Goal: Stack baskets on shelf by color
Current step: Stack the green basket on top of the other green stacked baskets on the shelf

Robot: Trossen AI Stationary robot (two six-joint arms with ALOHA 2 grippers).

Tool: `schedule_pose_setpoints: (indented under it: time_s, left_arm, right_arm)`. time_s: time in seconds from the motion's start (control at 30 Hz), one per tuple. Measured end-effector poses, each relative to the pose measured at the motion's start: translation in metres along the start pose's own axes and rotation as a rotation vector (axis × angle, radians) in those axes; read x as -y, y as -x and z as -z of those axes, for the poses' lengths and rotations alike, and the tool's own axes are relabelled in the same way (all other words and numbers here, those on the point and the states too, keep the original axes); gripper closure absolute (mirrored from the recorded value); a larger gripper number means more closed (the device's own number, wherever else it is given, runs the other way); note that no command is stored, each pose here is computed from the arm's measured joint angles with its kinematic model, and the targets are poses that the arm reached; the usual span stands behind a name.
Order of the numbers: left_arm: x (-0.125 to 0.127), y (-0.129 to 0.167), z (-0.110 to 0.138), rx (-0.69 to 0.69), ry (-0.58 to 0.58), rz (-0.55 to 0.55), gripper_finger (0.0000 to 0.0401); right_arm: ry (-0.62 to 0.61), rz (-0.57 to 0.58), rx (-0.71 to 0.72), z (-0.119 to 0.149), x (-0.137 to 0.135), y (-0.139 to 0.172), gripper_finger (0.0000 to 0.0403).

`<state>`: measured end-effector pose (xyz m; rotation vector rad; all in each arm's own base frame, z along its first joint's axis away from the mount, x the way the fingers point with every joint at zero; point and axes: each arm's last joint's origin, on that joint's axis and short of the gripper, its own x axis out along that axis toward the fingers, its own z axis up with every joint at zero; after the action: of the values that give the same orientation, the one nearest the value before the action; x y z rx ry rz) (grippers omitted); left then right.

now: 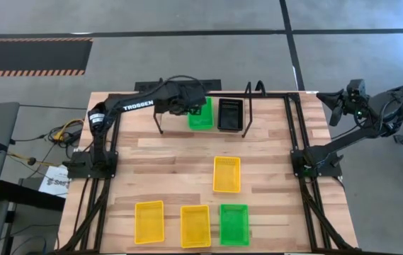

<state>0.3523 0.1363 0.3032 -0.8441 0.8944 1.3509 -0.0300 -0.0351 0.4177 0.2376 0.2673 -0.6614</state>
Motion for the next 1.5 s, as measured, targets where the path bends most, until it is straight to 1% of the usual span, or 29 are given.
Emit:
schedule_pose_setpoints:
  time_s: [0.2,0.3,0.4,0.5,0.57,0.63,0.7,0.77,0.9,0.97,1.07,1.17,1.27,1.37,1.5]
  left_arm:
    - [0.009,-0.007,0.016,0.006,-0.016,0.025,0.0401]
    - [0.016,0.004,0.027,0.033,-0.058,0.065,0.0401]
    - [0.023,0.037,0.041,0.109,-0.109,0.098,0.0401]
    - [0.019,0.085,0.059,0.2,-0.129,0.12,0.0401]
    - [0.011,0.119,0.075,0.252,-0.109,0.159,0.0401]
    - [0.008,0.148,0.095,0.312,-0.069,0.252,0.0401]
    - [0.0,0.169,0.117,0.36,-0.053,0.319,0.0401]
    - [-0.005,0.184,0.137,0.379,0.021,0.397,0.0401]
    - [-0.009,0.194,0.169,0.369,0.048,0.464,0.0401]
    - [-0.008,0.192,0.182,0.348,0.056,0.466,0.0401]
    - [-0.006,0.181,0.196,0.347,0.028,0.434,0.0401]
    - [-0.006,0.171,0.202,0.359,0.002,0.399,0.0401]
    - [-0.003,0.166,0.192,0.388,-0.07,0.363,0.0401]
    - [-0.006,0.168,0.167,0.446,-0.155,0.327,0.0401]
    - [-0.022,0.18,0.125,0.508,-0.288,0.285,0.0401]
  right_arm:
    - [0.0,0.0,-0.001,0.0,0.0,0.0,0.0402]
    - [0.001,-0.014,-0.011,0.0,0.0,0.0,0.0402]
    - [-0.002,-0.038,-0.028,0.001,-0.001,0.0,0.0402]
    - [-0.004,-0.065,-0.047,0.002,-0.002,0.0,0.0402]
    - [-0.009,-0.069,-0.049,0.002,-0.002,0.0,0.0402]
    - [-0.009,-0.068,-0.049,0.002,-0.002,0.0,0.0402]
    - [-0.009,-0.068,-0.049,0.002,-0.002,0.0,0.0402]
    - [-0.01,-0.068,-0.049,0.002,-0.002,0.0,0.0402]
    - [-0.01,-0.08,-0.057,0.002,-0.002,0.0,0.0402]
    - [-0.01,-0.096,-0.068,0.002,-0.003,0.0,0.0402]
    - [-0.011,-0.171,-0.12,0.004,-0.005,0.001,0.0402]
    - [-0.047,-0.267,-0.205,0.006,-0.01,0.0,0.0402]
    - [-0.061,-0.274,-0.298,0.009,-0.024,-0.008,0.0402]
    - [-0.041,-0.239,-0.378,0.011,-0.045,-0.021,0.0402]
    - [-0.029,-0.195,-0.488,0.011,-0.086,-0.049,0.0402]
